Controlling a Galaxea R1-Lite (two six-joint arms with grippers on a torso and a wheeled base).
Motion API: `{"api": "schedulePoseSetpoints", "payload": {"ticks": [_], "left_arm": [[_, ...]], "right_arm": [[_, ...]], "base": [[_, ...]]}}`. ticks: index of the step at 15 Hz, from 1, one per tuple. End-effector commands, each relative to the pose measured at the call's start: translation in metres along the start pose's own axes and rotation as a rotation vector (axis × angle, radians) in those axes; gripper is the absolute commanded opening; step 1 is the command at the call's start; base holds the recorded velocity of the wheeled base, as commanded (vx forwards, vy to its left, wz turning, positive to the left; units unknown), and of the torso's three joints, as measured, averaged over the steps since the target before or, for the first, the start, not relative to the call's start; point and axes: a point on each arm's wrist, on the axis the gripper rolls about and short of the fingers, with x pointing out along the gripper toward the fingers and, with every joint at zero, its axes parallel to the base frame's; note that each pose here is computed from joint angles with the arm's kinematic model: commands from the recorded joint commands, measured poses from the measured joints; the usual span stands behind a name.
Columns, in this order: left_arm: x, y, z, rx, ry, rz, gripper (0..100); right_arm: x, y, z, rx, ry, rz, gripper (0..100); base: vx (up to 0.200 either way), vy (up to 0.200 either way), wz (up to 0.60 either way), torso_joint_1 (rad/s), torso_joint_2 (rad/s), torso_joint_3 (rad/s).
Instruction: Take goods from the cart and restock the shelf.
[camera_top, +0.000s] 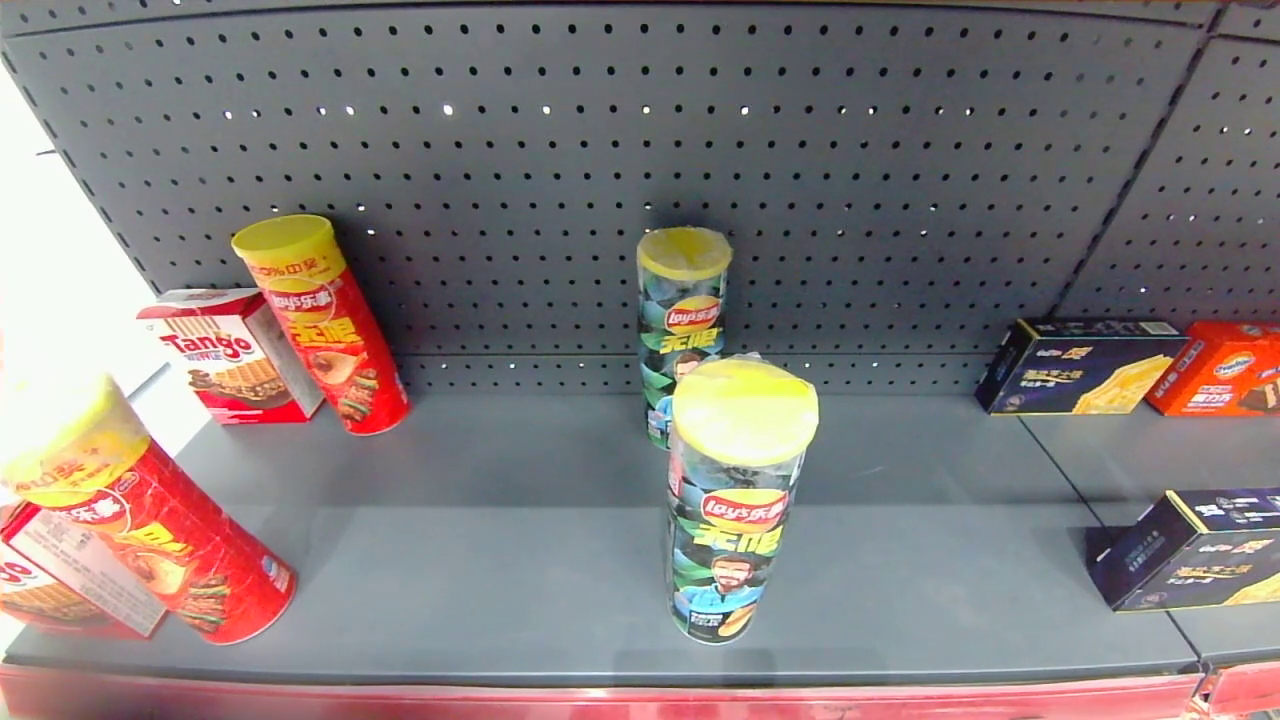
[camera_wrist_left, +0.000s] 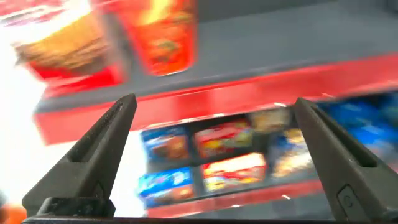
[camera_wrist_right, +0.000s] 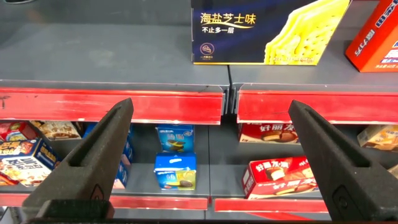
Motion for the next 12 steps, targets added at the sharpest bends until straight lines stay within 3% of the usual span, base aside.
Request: {"api": "schedulePoseSetpoints", "payload": {"ticks": [1,3,6,12], "left_arm": [[0.0000,0.0010,0.0002,-0.031,0.001,0.048,100],[0.0000,0.0007,0.0001,-0.020,0.001,0.032,100],[-0.0002,-0.0026,0.0001,-0.019,-0.008,-0.116,100],[-0.0002,-0.0024,0.0001,-0.021,-0.008,-0.115,100]], "right_arm": [[0.0001,0.0000,0.0001,0.000,0.001,0.000,100],[0.0001,0.0000,0.0001,0.000,0.001,0.000,100],[0.0001,0.0000,0.0001,0.000,0.001,0.000,100],[0.0001,0.0001,-0.0001,-0.005,0.002,0.006,100]], "base": [[0.000,0.000,0.00,0.000,0.00,0.000],[0.000,0.000,0.00,0.000,0.00,0.000],[0.000,0.000,0.00,0.000,0.00,0.000],[0.000,0.000,0.00,0.000,0.00,0.000]]}}
